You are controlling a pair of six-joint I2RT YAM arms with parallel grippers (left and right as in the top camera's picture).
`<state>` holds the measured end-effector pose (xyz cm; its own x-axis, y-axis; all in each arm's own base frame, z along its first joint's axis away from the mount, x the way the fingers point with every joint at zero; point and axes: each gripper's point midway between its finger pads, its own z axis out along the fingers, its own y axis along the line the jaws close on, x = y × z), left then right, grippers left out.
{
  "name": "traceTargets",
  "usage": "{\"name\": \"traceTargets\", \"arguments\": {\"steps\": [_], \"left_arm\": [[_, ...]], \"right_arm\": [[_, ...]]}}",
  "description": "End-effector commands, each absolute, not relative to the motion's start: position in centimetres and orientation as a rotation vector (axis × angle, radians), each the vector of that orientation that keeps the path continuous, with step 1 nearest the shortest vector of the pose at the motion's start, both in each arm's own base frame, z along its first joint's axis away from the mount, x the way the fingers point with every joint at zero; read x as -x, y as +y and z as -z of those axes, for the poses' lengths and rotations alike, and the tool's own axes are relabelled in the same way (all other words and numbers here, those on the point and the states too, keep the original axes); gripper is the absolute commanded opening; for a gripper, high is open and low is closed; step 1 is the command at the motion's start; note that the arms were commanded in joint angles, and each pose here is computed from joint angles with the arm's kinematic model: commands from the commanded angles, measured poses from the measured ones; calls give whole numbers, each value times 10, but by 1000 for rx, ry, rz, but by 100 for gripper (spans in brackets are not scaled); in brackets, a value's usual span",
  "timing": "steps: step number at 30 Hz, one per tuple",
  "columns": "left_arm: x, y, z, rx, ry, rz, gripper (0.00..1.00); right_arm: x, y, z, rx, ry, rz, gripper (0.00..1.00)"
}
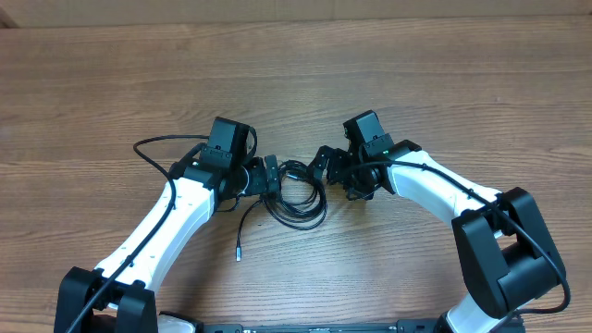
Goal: Untangle cables
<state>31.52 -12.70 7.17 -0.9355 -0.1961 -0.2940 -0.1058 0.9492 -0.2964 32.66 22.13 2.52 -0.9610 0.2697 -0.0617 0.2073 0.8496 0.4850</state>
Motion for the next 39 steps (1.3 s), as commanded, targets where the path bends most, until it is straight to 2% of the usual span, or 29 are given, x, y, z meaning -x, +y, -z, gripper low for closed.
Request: {"name": "traceTargets", "arguments": {"steps": [1, 39], "left_arm": [[-320, -125, -74, 252, 2767, 387, 99], [-321, -125, -74, 252, 2767, 387, 100]], "right_arm": [[-335, 225, -34, -366, 2866, -750, 100], [-341, 211, -33, -424, 2859, -737, 100]]}}
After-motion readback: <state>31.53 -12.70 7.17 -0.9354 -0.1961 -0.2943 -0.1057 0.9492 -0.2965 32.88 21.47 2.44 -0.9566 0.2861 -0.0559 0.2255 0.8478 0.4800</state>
